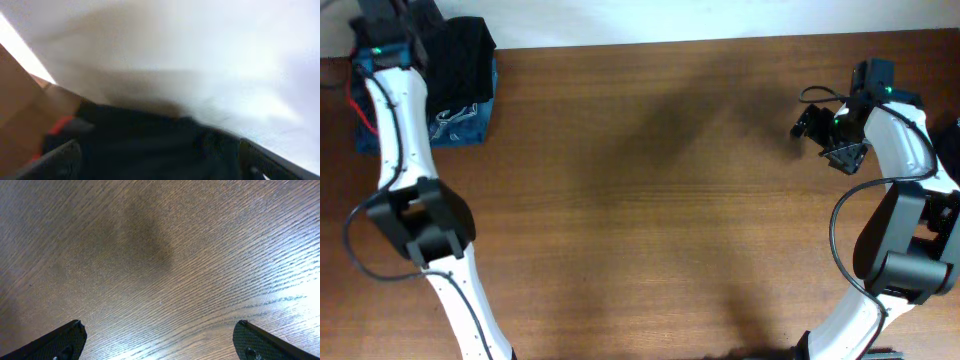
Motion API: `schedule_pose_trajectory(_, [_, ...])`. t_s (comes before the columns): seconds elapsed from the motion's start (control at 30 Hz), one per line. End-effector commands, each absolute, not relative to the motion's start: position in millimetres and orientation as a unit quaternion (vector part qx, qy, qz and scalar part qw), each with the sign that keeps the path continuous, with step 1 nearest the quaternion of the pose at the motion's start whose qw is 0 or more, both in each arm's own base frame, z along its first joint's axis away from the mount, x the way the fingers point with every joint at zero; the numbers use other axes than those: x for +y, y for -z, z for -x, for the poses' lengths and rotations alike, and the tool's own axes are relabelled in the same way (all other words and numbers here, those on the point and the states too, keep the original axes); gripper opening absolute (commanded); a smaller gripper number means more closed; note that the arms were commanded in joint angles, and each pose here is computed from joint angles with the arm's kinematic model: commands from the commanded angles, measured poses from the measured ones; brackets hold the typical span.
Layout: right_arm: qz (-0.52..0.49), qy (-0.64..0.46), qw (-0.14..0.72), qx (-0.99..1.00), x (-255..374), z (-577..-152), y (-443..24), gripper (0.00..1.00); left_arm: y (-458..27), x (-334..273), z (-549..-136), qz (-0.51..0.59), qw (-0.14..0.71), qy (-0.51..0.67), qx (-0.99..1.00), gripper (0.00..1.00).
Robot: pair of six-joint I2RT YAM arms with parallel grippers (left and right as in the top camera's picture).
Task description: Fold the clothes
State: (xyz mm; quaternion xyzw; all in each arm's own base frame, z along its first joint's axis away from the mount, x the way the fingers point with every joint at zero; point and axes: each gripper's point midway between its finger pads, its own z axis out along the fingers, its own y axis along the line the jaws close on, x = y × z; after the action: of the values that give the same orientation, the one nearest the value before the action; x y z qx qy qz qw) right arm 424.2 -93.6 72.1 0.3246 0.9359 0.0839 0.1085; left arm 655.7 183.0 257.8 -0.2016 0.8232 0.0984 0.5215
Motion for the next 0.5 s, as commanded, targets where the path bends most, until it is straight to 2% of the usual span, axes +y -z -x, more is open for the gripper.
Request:
schedule_pose_trajectory(0.0, [-0.323,-0.078,0.104,0.937,-96,-422,-68,0.99,-349,165,-614,0.245,0.555,-0.035,0.794,0.99])
schedule_pose_trajectory(0.23, [-0.323,-0.078,0.104,0.937,-96,-422,-68,0.99,-398,123,-540,0.204,0.514,0.071,0.830,0.99])
schedule_pose_trajectory(0.33, [-0.323,-0.078,0.104,0.937,-96,-422,-68,0.99,-400,117,-511,0.205,0.485,0.072,0.847,0.99])
schedule_pose_trajectory(0.47, [-0.323,-0.078,0.104,0.937,-96,-422,-68,0.99,-406,101,-470,0.139,0.455,0.049,0.878,0.99])
